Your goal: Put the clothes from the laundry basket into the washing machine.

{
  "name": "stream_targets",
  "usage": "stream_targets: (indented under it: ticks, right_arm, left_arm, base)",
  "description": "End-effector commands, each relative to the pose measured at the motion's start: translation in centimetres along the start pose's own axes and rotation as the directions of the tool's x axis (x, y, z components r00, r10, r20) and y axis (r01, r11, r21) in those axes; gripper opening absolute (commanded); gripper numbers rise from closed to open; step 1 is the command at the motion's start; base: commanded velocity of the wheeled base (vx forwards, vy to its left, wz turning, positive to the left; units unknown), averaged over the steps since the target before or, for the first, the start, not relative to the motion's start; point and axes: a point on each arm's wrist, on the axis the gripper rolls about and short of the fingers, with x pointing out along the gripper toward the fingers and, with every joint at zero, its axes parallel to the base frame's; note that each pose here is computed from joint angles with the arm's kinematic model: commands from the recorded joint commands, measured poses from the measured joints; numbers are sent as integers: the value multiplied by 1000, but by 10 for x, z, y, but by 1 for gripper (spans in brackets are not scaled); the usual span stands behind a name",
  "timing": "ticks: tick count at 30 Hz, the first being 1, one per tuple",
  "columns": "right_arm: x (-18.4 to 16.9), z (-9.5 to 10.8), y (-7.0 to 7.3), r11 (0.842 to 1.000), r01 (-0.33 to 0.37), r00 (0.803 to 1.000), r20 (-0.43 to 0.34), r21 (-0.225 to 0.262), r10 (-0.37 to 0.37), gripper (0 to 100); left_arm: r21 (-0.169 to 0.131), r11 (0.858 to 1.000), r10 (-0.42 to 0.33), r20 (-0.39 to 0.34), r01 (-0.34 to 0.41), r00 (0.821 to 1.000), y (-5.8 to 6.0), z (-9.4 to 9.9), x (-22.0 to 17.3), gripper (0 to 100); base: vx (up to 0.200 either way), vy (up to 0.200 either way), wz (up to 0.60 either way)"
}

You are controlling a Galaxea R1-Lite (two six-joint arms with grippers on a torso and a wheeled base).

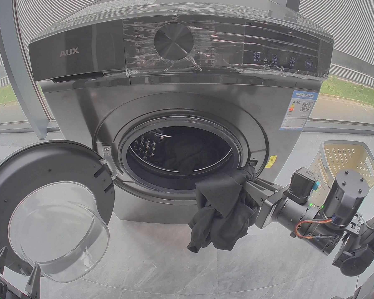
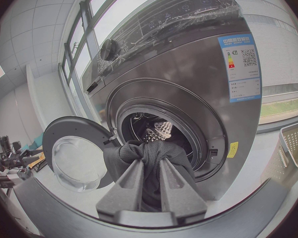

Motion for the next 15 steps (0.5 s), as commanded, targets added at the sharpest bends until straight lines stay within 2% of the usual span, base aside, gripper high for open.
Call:
stream_targets:
  ticks: [1,5,7,10,15]
  right_arm:
    - [15,-20,22,1000,1,1000,24,14,-1,0]
    - [27,-26,32,1000,6,999,41,21,-7,0]
    - [27,-26,32,1000,6,999,41,21,-7,0]
    - [37,-28,29,998,49,997,51,28,-51,0]
    - [41,-24,29,997,57,996,72,42,-60,0]
  left_arm:
    - [44,999,-17,4,16,1000,-1,-5,0,100]
    - [44,999,-17,4,16,1000,-1,-5,0,100]
    - [44,999,-17,4,16,1000,-1,-5,0,100]
    - [46,999,-16,5,16,1000,-1,-5,0,100]
    - [43,999,-18,7,18,1000,-1,-5,0,100]
  base:
    - [0,0,0]
    - [0,0,0]
    - [0,0,0]
    - [0,0,0]
    - [0,0,0]
